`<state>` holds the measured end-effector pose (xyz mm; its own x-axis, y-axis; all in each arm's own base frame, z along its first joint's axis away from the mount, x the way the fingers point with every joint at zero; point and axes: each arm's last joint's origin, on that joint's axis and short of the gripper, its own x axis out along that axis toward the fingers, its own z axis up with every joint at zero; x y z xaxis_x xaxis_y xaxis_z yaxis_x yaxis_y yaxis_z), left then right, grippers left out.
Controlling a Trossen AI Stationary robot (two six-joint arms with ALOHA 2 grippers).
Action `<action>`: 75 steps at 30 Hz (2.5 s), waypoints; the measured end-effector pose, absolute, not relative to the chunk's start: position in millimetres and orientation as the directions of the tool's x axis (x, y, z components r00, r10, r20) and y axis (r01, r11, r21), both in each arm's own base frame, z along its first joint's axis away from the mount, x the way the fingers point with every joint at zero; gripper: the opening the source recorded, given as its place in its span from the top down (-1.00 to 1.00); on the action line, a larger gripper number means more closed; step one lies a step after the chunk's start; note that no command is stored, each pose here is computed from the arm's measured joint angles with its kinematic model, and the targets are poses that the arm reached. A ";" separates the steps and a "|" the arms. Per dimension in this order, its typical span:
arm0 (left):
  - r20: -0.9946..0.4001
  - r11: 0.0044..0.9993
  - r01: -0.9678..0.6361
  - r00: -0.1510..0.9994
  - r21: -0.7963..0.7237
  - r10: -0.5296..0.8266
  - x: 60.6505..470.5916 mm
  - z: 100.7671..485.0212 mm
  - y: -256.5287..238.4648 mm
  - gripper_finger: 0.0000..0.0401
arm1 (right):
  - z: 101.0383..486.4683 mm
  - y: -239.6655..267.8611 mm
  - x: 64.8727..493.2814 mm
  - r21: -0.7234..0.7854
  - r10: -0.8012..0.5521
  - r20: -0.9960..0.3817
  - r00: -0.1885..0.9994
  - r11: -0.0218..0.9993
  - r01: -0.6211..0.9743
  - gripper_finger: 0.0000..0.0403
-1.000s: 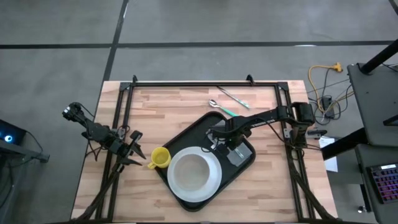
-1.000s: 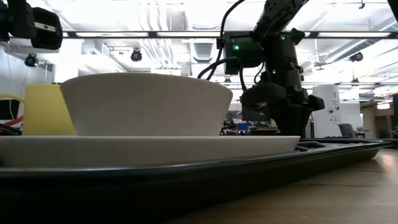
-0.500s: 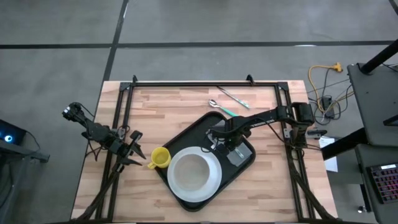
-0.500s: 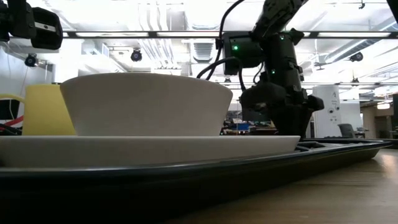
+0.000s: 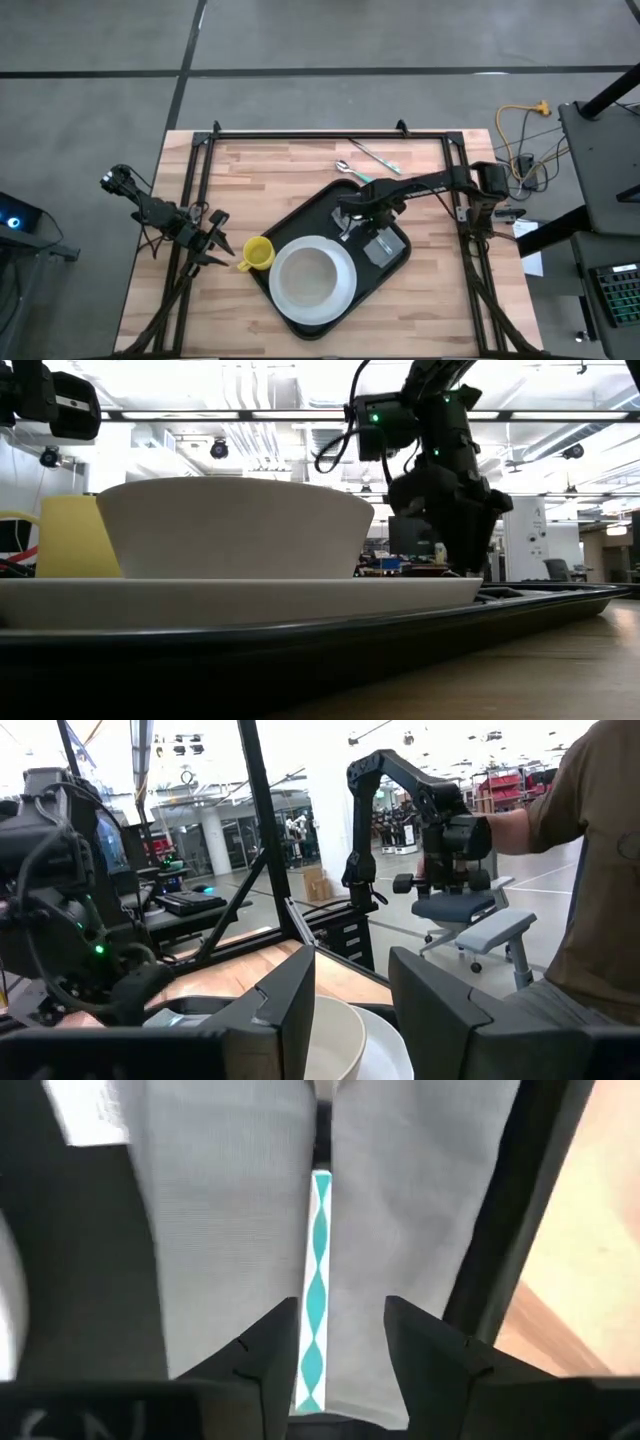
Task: Set up tray
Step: Put the green spoon to the left of the blue fork on the gray napkin on the black tray
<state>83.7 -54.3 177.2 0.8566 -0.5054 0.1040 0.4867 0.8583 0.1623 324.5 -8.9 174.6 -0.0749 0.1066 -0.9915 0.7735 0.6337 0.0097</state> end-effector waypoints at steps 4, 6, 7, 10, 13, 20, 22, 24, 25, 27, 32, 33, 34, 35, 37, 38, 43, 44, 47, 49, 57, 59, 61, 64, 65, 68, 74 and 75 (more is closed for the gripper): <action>0.104 0.858 0.487 0.857 0.163 -0.505 83.7 177.1 -54.3 0.42 | 185.8 -19.9 323.2 0.027 0.083 -0.996 -0.036 0.653 0.757 0.26; 0.104 0.858 0.487 0.856 0.162 -0.506 83.7 177.2 -54.3 0.42 | 192.9 -29.7 320.8 0.021 0.046 -0.999 -0.013 0.660 0.751 0.25; 0.104 0.858 0.487 0.856 0.163 -0.506 83.7 177.2 -54.3 0.42 | 196.3 -35.4 319.2 0.018 0.029 -1.000 -0.002 0.664 0.748 0.25; 0.104 0.858 0.487 0.857 0.163 -0.506 83.7 177.2 -54.3 0.42 | 204.3 -55.6 314.5 0.035 0.017 -0.999 0.033 0.676 0.736 0.26; 0.104 0.858 0.487 0.857 0.162 -0.505 83.7 177.2 -54.3 0.42 | 206.9 -79.5 313.0 0.062 0.002 -0.996 0.086 0.705 0.707 0.28; 0.104 0.858 0.487 0.857 0.162 -0.505 83.7 177.1 -54.3 0.42 | 198.9 -128.4 306.1 0.076 -0.005 -0.992 0.126 0.775 0.628 0.29; 0.104 0.858 0.487 0.856 0.162 -0.506 83.7 177.2 -54.3 0.42 | 197.2 -138.9 303.0 0.072 -0.010 -0.992 0.129 0.788 0.612 0.29; 0.104 0.858 0.487 0.857 0.162 -0.506 83.7 177.1 -54.3 0.42 | 194.9 -148.1 301.3 0.068 -0.018 -0.990 0.137 0.799 0.598 0.28; 0.104 0.858 0.487 0.857 0.163 -0.505 83.7 177.2 -54.3 0.42 | 192.8 -151.6 301.2 0.067 -0.020 -0.990 0.140 0.805 0.589 0.28; 0.104 0.858 0.487 0.856 0.162 -0.506 83.7 177.2 -54.3 0.42 | 188.5 -157.1 301.9 0.066 -0.021 -0.989 0.146 0.823 0.565 0.28; 0.104 0.858 0.487 0.857 0.162 -0.505 83.7 177.2 -54.3 0.42 | 170.9 -161.9 304.6 0.056 0.001 -0.994 0.105 0.847 0.528 0.30; 0.104 0.858 0.487 0.857 0.163 -0.505 83.7 177.2 -54.3 0.42 | 167.1 -162.3 305.6 0.055 0.004 -0.995 0.098 0.851 0.522 0.31; 0.104 0.858 0.487 0.857 0.163 -0.505 83.7 177.1 -54.3 0.42 | 163.6 -162.9 306.8 0.055 0.006 -0.996 0.094 0.853 0.520 0.32; 0.104 0.858 0.487 0.857 0.163 -0.505 83.7 177.2 -54.3 0.42 | 159.5 -163.4 307.6 0.052 0.010 -0.996 0.084 0.853 0.520 0.33; 0.104 0.858 0.487 0.857 0.162 -0.506 83.7 177.2 -54.3 0.42 | 152.5 -164.7 309.3 0.024 -0.006 -0.998 0.056 0.852 0.522 0.35; 0.104 0.858 0.487 0.856 0.162 -0.506 83.7 177.1 -54.3 0.42 | 149.8 -165.9 309.9 0.025 -0.003 -0.999 0.054 0.852 0.523 0.36; 0.104 0.858 0.487 0.856 0.162 -0.506 83.7 177.2 -54.3 0.42 | 138.4 -166.9 312.1 0.020 0.008 -1.000 0.025 0.859 0.512 0.41; 0.104 0.858 0.487 0.856 0.162 -0.506 83.7 177.2 -54.3 0.42 | 138.0 -167.1 312.1 0.020 0.008 -1.000 0.025 0.859 0.512 0.43; 0.104 0.858 0.487 0.857 0.162 -0.505 83.7 177.2 -54.3 0.42 | 138.8 -167.0 312.0 0.015 0.002 -1.000 0.025 0.856 0.517 0.49; 0.104 0.858 0.487 0.856 0.162 -0.506 83.7 177.2 -54.3 0.42 | 140.2 -167.1 311.7 -0.002 -0.015 -1.000 0.021 0.849 0.528 0.53; 0.104 0.858 0.487 0.857 0.162 -0.506 83.7 177.2 -54.3 0.42 | 140.2 -168.3 312.5 -0.013 -0.031 -0.999 0.026 0.851 0.525 0.54; 0.104 0.858 0.487 0.856 0.162 -0.506 83.7 177.2 -54.3 0.42 | 140.4 -167.8 313.0 -0.011 -0.028 -0.999 0.025 0.852 0.523 0.47; 0.104 0.858 0.487 0.856 0.163 -0.506 83.7 177.1 -54.3 0.42 | 141.0 -168.0 313.6 -0.012 -0.030 -0.999 0.026 0.852 0.523 0.38; 0.104 0.858 0.487 0.857 0.163 -0.505 83.7 177.2 -54.3 0.42 | 140.1 -168.8 314.5 -0.017 -0.037 -0.999 0.029 0.862 0.507 0.26; 0.104 0.858 0.487 0.857 0.162 -0.506 83.7 177.1 -54.3 0.42 | 139.8 -168.9 314.6 -0.018 -0.037 -0.999 0.029 0.869 0.495 0.23; 0.104 0.858 0.487 0.857 0.163 -0.505 83.7 177.1 -54.3 0.42 | 137.7 -169.3 315.4 -0.018 -0.035 -0.999 0.025 0.872 0.489 0.18; 0.104 0.858 0.487 0.856 0.162 -0.506 83.7 177.2 -54.3 0.42 | 136.6 -169.0 315.9 -0.005 -0.022 -0.999 0.028 0.859 0.513 0.46; 0.104 0.858 0.487 0.857 0.162 -0.505 83.7 177.1 -54.3 0.42 | 136.8 -169.0 315.9 -0.002 -0.021 -0.999 0.030 0.851 0.525 0.55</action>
